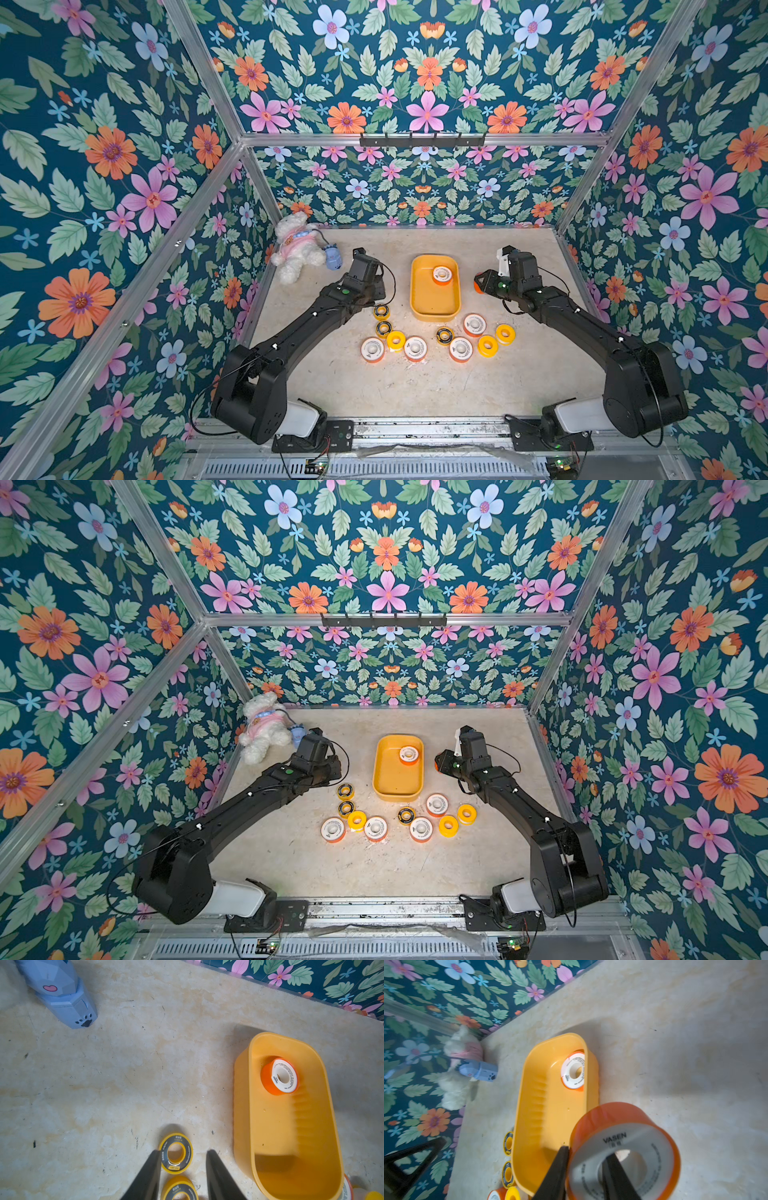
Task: Put the sealing tape into the storage box
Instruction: Place the sealing tape in the storage box.
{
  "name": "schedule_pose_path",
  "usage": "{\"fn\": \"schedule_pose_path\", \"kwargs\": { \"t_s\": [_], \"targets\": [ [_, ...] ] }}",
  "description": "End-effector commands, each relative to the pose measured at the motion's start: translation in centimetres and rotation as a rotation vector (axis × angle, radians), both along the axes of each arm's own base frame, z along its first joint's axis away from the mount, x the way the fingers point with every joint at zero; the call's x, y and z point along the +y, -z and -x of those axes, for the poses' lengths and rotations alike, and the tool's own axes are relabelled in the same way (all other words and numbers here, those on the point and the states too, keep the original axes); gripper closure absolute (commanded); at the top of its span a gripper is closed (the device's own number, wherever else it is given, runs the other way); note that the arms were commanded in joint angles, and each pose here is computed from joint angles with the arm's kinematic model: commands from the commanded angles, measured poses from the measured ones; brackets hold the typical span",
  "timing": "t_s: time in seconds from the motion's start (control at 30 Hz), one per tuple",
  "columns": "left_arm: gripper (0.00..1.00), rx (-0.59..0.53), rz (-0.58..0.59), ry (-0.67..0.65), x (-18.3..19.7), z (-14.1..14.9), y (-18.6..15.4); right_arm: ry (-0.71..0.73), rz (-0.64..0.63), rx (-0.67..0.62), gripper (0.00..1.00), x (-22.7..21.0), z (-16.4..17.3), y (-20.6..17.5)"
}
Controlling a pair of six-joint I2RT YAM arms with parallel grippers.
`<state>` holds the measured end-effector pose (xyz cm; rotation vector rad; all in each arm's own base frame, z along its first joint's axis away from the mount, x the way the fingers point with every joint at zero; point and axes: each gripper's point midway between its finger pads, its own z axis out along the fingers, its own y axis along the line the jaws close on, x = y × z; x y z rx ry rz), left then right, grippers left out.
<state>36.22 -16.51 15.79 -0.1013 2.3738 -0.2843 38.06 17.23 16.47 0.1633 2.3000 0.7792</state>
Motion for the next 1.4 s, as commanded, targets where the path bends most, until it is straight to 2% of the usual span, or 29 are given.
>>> {"fn": "schedule_pose_path", "kwargs": {
  "t_s": [0.0,0.2,0.37,0.53,0.83,1.37],
  "targets": [
    [0.58,-0.009,0.006,-0.006,0.0,-0.2,-0.2,-0.109,-0.068,-0.082,0.75,2.6,-0.2,-2.6],
    [0.58,-0.008,0.008,-0.005,0.0,-0.2,-0.2,-0.214,-0.025,-0.075,0.75,6.3,-0.3,-2.5],
    [0.58,-0.011,0.005,-0.005,0.0,-0.2,-0.3,-0.238,0.026,-0.025,0.75,8.1,-0.9,-0.8],
    [0.58,-0.012,-0.004,-0.002,0.1,-0.3,-0.5,-0.243,0.138,0.064,0.75,8.7,-1.6,2.7],
    [0.58,-0.01,-0.008,-0.002,0.0,-0.3,-0.4,-0.231,0.331,0.137,0.74,9.3,-1.9,6.4],
    [0.58,-0.007,-0.004,0.001,-0.1,-0.4,-0.2,-0.197,0.464,0.218,0.73,9.7,-2.6,9.5]
  ]
}}
